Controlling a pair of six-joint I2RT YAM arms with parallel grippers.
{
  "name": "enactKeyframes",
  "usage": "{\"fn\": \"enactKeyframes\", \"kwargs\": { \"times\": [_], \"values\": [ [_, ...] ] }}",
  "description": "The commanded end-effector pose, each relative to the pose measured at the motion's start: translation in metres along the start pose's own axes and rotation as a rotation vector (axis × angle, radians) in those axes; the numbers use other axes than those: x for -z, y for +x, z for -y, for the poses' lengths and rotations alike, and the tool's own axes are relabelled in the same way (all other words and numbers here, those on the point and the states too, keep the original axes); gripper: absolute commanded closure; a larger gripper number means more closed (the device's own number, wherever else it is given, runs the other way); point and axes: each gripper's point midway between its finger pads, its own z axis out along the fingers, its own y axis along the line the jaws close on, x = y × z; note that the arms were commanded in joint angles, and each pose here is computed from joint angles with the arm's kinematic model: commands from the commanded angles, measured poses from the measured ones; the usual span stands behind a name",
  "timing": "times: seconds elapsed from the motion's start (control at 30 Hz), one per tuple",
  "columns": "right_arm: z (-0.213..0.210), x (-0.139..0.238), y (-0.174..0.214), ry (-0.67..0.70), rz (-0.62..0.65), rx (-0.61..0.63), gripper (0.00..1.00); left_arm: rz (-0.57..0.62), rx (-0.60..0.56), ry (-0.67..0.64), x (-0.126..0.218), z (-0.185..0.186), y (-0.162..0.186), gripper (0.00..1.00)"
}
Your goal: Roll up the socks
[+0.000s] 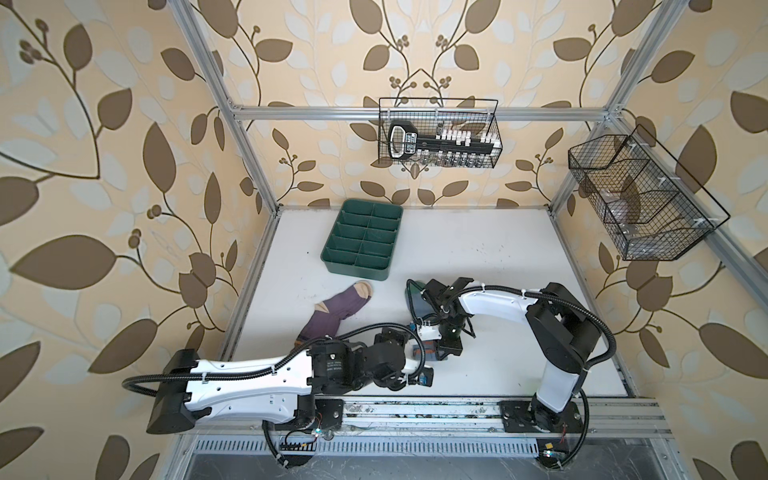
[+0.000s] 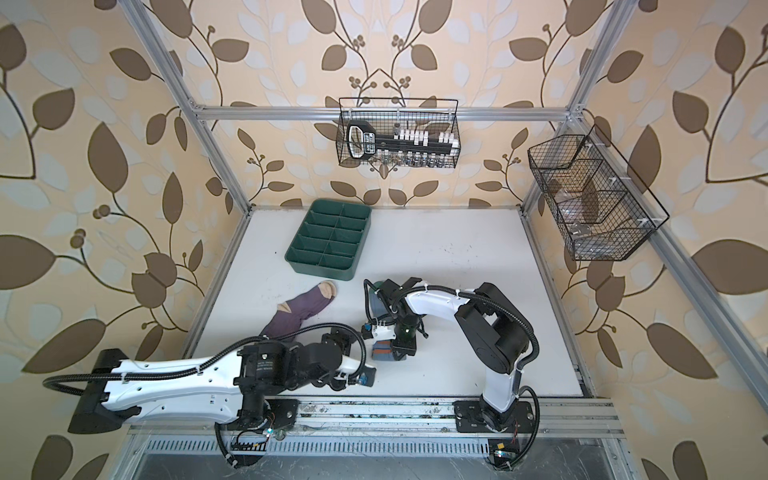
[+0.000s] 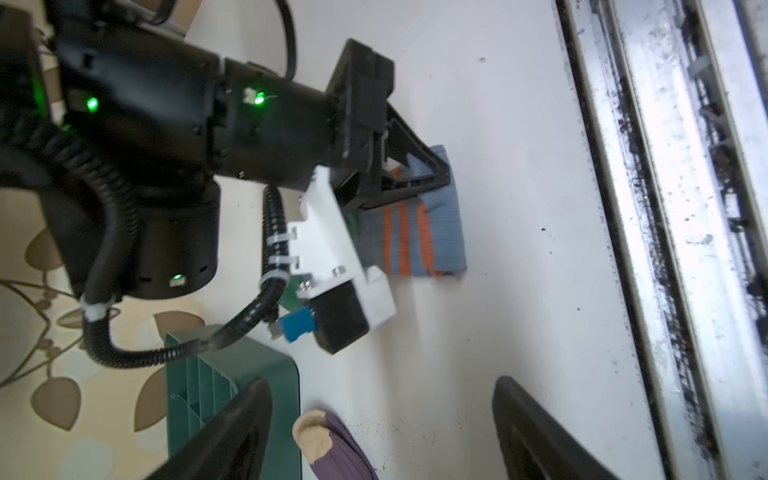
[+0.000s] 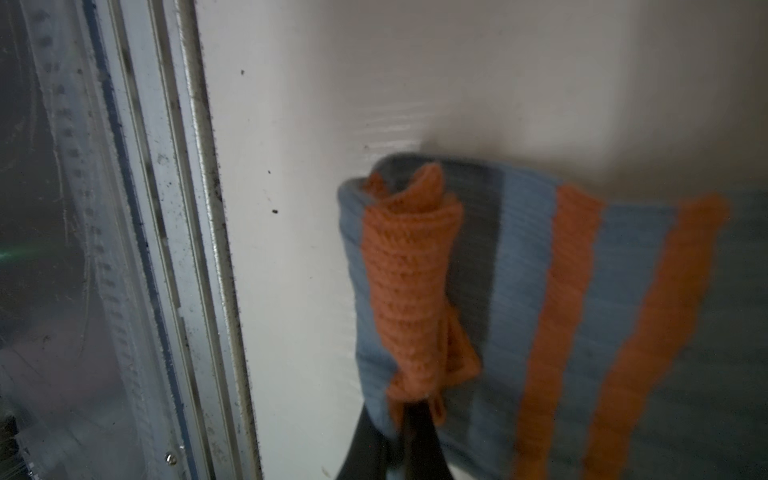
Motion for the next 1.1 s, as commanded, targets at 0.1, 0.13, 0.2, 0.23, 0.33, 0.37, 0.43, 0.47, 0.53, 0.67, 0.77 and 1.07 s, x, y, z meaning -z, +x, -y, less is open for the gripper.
{"fn": "enactKeyframes", "kwargs": {
  "times": [0.1, 0.13, 0.2, 0.23, 0.33, 0.37, 0.43, 0.47, 0.53, 0.67, 0.77, 1.07],
  "values": [
    [0.003, -0.014, 0.007, -0.067, -0.025, -0.012, 1.00, 0.041, -0.026, -0.106, -0.031, 0.005, -0.022, 0.22],
    [0.003, -0.014, 0.007, -0.069, -0.023, -0.015, 1.00, 0.035, -0.019, -0.097, -0.038, 0.010, -0.022, 0.24],
    [0.003, -0.015, 0.007, -0.074, -0.024, -0.014, 1.00, 0.009, -0.010, -0.098, -0.050, 0.015, -0.019, 0.27],
    [0.004, -0.015, 0.007, -0.073, -0.023, -0.015, 1.00, -0.009, -0.010, -0.107, -0.058, 0.018, -0.017, 0.30],
    [0.005, -0.014, 0.006, -0.068, -0.022, -0.016, 1.00, -0.068, -0.017, -0.144, -0.079, 0.021, -0.011, 0.35],
    [0.005, -0.013, 0.006, -0.063, -0.023, -0.017, 1.00, -0.080, -0.016, -0.153, -0.088, 0.023, -0.012, 0.37],
    [0.005, -0.012, 0.006, -0.061, -0.019, -0.015, 1.00, -0.084, -0.006, -0.133, -0.099, 0.029, -0.013, 0.40],
    [0.005, -0.012, 0.006, -0.061, -0.020, -0.013, 1.00, -0.086, 0.001, -0.117, -0.102, 0.032, -0.014, 0.41],
    [0.005, -0.012, 0.006, -0.060, -0.019, -0.015, 1.00, -0.101, 0.010, -0.103, -0.109, 0.034, -0.013, 0.46],
    [0.006, -0.011, 0.005, -0.054, -0.014, -0.010, 1.00, -0.153, 0.047, -0.094, -0.121, 0.036, -0.002, 0.53],
    [0.006, -0.010, 0.005, -0.053, -0.008, -0.011, 1.00, -0.176, 0.081, -0.085, -0.125, 0.036, 0.006, 0.59],
    [0.017, 0.006, -0.005, 0.050, 0.080, 0.012, 0.92, -0.271, 0.149, 0.029, -0.139, 0.044, 0.025, 0.99]
  ]
}}
